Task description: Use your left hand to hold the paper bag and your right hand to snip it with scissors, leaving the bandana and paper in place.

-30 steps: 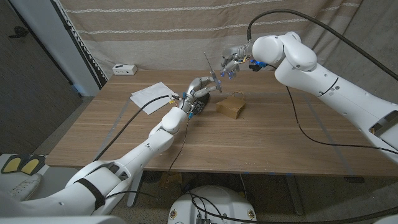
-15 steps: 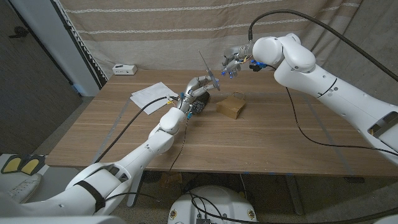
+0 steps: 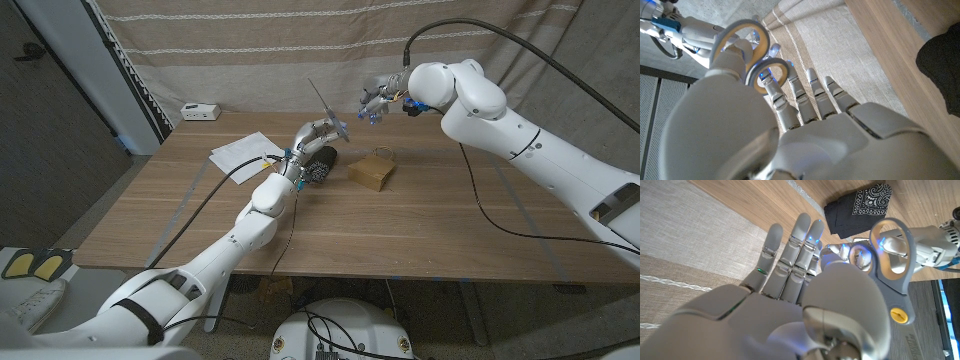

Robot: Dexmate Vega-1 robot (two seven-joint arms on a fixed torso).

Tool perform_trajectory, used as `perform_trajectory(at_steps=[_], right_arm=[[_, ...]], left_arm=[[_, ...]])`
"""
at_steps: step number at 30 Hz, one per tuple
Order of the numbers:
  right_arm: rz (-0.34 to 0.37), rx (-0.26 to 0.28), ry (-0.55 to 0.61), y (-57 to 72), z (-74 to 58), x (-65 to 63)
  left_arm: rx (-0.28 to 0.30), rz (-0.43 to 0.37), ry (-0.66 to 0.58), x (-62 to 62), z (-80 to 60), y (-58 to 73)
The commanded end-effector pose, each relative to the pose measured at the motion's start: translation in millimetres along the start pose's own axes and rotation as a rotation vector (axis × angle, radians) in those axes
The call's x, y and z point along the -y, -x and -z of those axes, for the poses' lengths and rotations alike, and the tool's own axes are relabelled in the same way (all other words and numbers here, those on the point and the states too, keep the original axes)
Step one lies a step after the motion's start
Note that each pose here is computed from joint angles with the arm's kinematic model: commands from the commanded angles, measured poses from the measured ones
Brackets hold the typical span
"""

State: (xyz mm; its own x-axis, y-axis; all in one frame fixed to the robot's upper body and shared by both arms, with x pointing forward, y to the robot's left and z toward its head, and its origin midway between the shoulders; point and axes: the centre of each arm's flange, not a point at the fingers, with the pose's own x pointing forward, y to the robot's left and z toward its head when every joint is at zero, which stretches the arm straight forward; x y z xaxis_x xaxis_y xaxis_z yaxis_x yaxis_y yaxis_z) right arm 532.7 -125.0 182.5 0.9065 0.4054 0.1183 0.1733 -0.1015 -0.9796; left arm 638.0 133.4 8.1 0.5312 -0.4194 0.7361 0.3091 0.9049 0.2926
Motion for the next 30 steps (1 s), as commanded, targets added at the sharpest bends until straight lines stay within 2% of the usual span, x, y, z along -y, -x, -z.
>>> perform_trajectory(at_steps=[1,15,30], right_arm=[[0.014,-0.012,-0.043,-0.3,4.0,-4.2],[0.033,-0.045,-0.125,-2.8,16.9,-13.3],[0.042,-0.058,-0.164,-3.3,24.3,-18.2]], left_arm=[[0.016,-0.013,0.052,-5.1,-5.9,7.8],[0.045,-0.03,0.137,-14.3,-12.7,21.2],[0.055,-0.024,0.211,-21.4,-15.9,23.8]])
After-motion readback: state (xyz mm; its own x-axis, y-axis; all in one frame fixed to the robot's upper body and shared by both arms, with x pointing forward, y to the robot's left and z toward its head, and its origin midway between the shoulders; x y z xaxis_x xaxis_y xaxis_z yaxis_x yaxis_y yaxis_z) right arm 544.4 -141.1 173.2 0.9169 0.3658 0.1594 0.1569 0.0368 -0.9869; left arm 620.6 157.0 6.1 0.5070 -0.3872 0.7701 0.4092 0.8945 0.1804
